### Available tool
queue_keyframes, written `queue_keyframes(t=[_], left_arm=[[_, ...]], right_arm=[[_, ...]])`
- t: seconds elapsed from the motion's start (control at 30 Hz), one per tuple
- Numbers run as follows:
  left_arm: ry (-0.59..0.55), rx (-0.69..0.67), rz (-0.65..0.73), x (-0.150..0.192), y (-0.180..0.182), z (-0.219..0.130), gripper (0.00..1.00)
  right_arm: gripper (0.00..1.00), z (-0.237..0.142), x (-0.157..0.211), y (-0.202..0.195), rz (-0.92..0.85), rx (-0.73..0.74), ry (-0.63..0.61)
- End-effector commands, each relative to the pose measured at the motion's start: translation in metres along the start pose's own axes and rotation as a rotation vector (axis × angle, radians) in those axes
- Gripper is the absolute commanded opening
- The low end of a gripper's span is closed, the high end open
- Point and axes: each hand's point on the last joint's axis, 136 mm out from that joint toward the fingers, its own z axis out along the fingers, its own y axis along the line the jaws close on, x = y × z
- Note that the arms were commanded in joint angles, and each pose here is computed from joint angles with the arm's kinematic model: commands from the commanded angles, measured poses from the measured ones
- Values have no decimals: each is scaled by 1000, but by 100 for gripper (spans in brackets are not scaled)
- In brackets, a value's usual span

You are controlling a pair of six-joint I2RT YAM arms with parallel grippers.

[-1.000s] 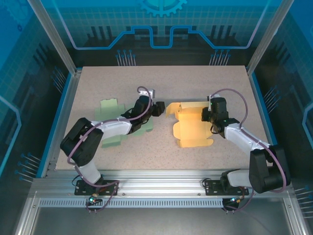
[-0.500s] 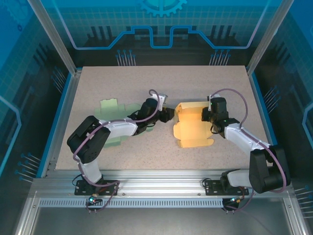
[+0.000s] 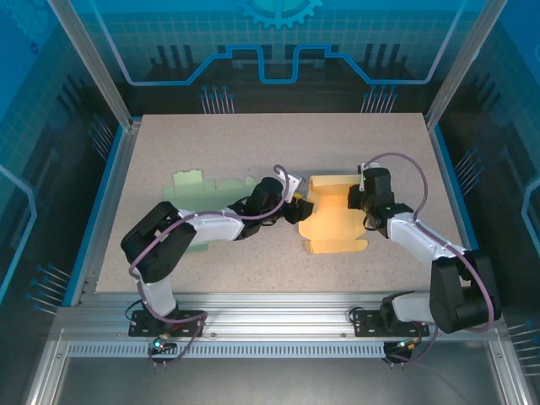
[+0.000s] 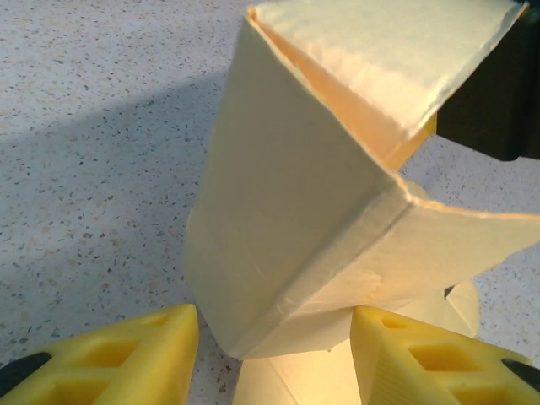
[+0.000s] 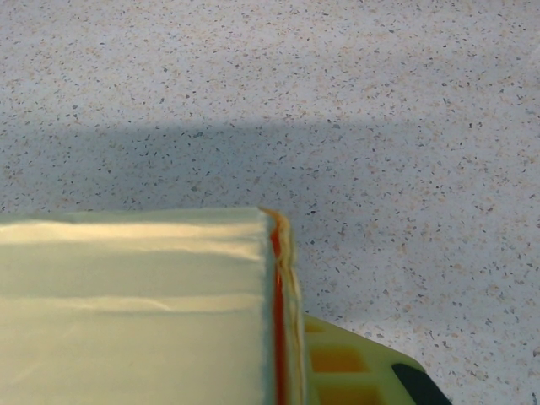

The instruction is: Fold the paper box

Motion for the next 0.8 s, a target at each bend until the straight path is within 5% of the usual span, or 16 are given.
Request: queue_keyframes(t=[0.0,0.33,0.77], left_arm=[[-38,31,79,-15,-10,9,52],[-177,-84,156,-46,-1,18,39],[-383,-390,215,-82,17,14,17]], right_arm=[[0,-4,-9,3,21,-25,-36],[0,-4,-10,5,18,-31,-37],[0,-4,-8,13,16,-70,-28]])
